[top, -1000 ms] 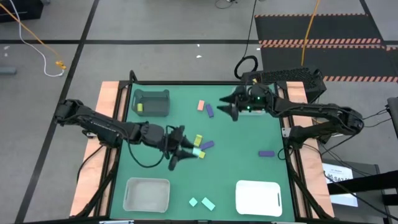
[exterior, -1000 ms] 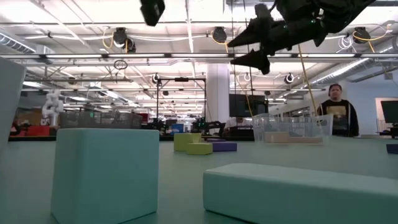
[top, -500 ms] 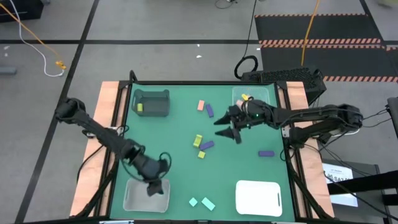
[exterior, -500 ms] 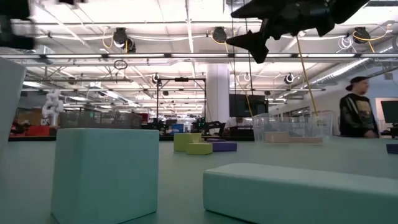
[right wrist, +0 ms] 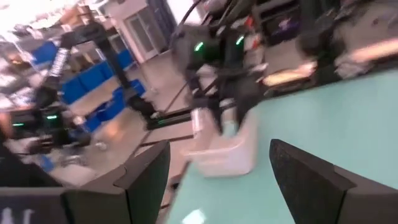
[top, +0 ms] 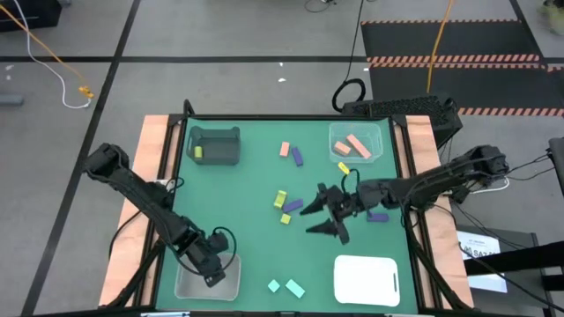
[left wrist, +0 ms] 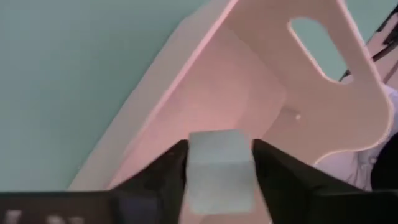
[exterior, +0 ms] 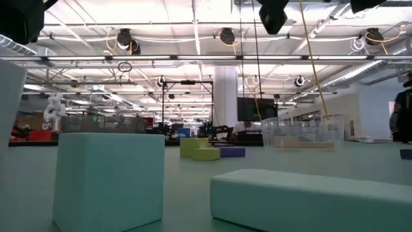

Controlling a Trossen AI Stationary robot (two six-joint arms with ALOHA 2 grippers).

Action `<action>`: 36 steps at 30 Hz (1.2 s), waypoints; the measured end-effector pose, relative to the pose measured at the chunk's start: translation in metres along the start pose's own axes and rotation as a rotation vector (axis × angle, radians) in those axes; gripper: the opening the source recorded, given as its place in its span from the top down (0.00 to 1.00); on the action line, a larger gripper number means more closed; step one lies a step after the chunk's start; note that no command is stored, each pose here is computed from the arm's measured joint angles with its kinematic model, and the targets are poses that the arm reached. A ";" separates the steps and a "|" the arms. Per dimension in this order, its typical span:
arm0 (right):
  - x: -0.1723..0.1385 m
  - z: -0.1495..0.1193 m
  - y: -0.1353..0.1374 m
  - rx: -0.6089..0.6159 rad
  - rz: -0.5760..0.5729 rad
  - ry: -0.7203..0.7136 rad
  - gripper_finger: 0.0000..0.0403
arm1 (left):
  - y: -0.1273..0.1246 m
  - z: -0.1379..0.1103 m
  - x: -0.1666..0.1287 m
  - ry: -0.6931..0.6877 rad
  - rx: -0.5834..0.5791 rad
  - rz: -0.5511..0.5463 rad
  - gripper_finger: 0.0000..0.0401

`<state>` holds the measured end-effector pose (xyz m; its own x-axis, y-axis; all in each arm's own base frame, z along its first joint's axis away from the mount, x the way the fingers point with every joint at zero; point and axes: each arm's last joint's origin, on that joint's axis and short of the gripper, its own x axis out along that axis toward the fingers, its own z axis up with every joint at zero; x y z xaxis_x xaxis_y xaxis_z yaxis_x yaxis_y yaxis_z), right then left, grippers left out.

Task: Sort & place blocks by color
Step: Put the top light blue block into the gray bin, then put the right light blue block into the gray bin

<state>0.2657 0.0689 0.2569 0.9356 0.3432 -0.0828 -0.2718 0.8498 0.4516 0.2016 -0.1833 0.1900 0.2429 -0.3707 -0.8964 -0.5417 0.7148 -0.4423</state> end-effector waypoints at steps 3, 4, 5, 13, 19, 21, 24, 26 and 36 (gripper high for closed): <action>0.007 -0.010 0.009 0.066 0.036 0.020 0.34 | -0.001 -0.001 0.000 -0.007 -0.010 -0.003 0.37; 0.009 -0.014 0.013 0.073 0.040 0.033 0.34 | -0.001 -0.002 0.000 -0.012 -0.014 -0.005 0.33; 0.010 -0.019 0.017 0.072 0.030 0.041 0.34 | -0.001 -0.003 -0.001 -0.011 -0.016 -0.007 0.29; 0.035 -0.041 0.046 -0.149 -0.193 0.160 0.34 | -0.016 -0.008 -0.001 -0.071 -0.003 -0.146 0.19; 0.064 -0.047 0.062 -0.246 -0.299 0.336 0.34 | -0.031 -0.011 -0.004 -0.119 0.013 -0.287 0.25; 0.074 -0.053 0.065 -0.258 -0.312 0.387 0.34 | -0.035 -0.012 -0.005 -0.136 0.020 -0.326 0.26; 0.087 -0.062 0.069 -0.255 -0.328 0.443 0.34 | -0.042 -0.011 -0.010 -0.191 0.052 -0.405 0.28; 0.096 -0.066 0.070 -0.230 -0.341 0.461 0.34 | -0.048 -0.010 -0.017 -0.254 0.087 -0.479 0.28; 0.122 -0.101 0.080 0.035 -0.399 0.518 0.34 | -0.067 -0.009 -0.060 -0.680 0.317 -0.683 0.28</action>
<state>0.3356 0.2193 0.1928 0.7313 0.1601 -0.6630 0.0891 0.9413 0.3255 0.2161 -0.2145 0.2741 0.8807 -0.4136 -0.2307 0.0991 0.6373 -0.7642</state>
